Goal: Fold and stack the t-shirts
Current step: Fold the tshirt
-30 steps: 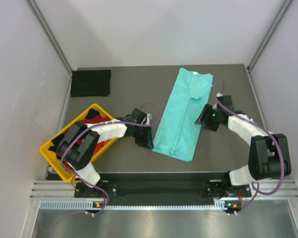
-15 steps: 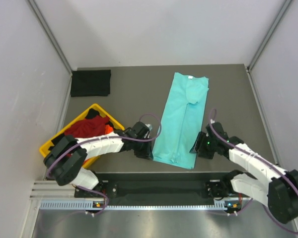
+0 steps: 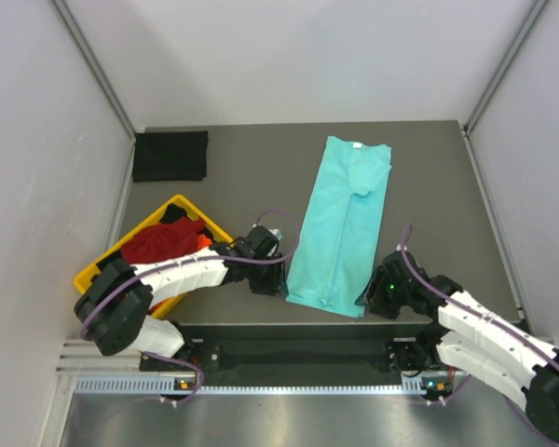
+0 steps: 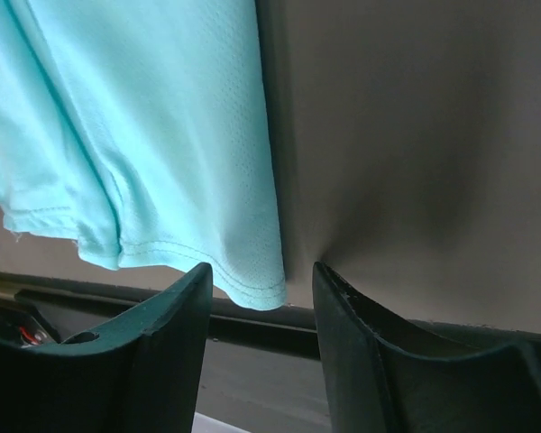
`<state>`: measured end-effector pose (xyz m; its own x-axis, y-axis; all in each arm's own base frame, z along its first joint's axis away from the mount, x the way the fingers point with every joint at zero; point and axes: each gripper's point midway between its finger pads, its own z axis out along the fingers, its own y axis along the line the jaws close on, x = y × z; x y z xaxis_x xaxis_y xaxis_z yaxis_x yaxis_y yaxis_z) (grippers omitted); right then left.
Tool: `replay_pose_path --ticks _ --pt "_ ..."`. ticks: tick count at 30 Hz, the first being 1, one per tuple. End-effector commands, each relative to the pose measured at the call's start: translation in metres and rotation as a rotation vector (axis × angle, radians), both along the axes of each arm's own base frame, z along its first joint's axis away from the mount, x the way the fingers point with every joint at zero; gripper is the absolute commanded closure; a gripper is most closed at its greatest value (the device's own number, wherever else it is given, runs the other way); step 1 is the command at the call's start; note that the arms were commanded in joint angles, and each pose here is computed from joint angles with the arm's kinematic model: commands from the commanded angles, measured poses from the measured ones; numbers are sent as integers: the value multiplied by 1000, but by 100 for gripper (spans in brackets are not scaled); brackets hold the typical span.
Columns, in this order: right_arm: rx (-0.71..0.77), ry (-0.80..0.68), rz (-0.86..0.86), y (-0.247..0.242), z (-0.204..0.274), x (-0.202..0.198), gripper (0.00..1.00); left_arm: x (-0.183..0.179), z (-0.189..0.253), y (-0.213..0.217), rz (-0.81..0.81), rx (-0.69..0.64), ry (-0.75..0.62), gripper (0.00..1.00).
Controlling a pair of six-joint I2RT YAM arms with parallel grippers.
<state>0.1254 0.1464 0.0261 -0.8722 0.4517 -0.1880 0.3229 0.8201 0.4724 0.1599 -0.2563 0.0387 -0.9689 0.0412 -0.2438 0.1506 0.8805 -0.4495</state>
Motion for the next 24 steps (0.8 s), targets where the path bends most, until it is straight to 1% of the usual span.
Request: replay_pose_path --ticks 1,7,16,18,23,24 --pt "-6 16 -14 4 -2 0 51 13 24 -11 0 -36 -60 53" --pt "-9 20 7 13 -3 -5 53 16 44 -15 -1 -80 -91 51" --pt "9 26 12 18 -10 -10 62 7 9 -27 -25 -105 -5 52" --pt "-1 27 17 18 -11 -11 63 10 4 -26 -18 -92 -5 52" --pt "-11 26 22 17 -12 -13 74 11 -6 -20 -13 -34 3 55" --pt "-15 21 18 15 -12 -12 75 11 -8 -18 -10 -22 2 55"
